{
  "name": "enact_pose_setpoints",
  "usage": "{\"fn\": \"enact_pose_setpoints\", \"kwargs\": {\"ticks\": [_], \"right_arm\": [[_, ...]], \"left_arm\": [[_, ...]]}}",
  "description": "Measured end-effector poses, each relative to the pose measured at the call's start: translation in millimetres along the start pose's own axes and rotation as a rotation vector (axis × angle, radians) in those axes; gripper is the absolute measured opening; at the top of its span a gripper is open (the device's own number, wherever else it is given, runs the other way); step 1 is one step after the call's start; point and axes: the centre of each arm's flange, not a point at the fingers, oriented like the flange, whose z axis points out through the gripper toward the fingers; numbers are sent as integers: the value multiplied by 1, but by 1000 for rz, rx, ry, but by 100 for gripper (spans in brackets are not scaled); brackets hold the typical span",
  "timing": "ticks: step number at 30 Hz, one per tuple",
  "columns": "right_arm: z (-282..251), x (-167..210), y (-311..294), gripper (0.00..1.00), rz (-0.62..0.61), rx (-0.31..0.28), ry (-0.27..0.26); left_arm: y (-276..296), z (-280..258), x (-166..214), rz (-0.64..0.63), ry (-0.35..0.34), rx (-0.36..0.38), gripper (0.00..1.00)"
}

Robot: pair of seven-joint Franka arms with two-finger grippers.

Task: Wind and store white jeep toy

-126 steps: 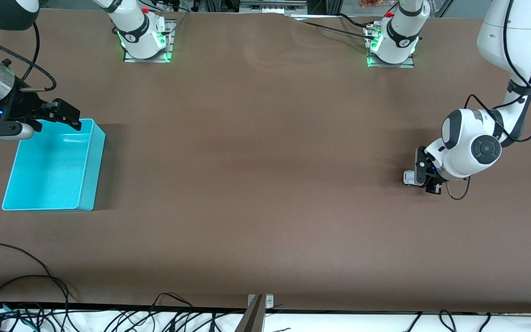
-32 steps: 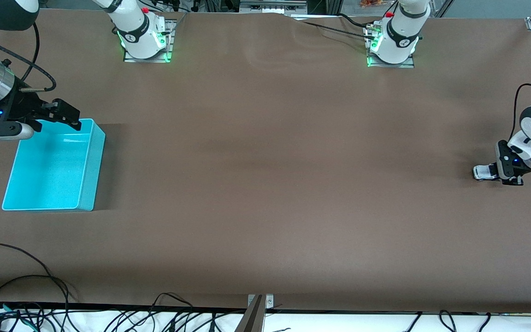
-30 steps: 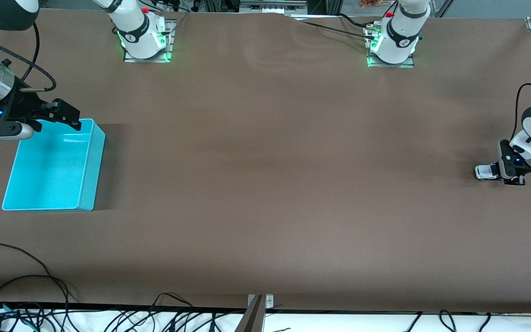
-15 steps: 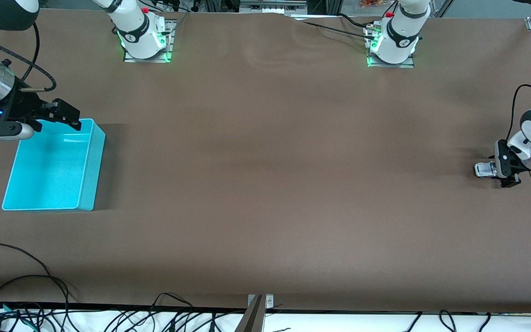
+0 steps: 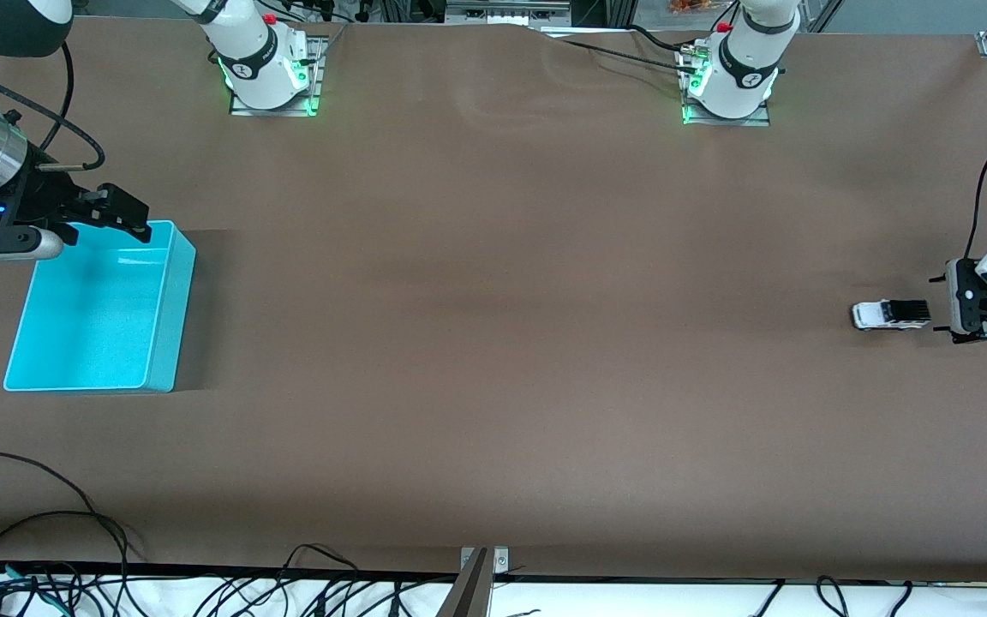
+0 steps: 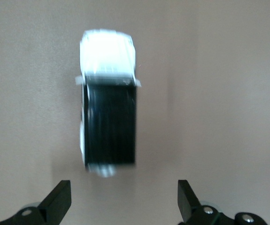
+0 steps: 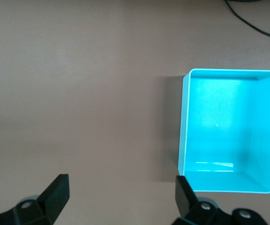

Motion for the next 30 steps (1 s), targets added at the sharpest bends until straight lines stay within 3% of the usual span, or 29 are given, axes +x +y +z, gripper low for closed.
{"fn": "enact_pose_setpoints", "kwargs": {"ticks": [18, 30], "right_arm": [[0, 0, 0, 100, 0, 0, 0], [0, 0, 0, 100, 0, 0, 0]], "left_arm": [[-19, -83, 90, -366, 100, -106, 100], [-23, -125, 177, -601, 95, -209, 100]]}}
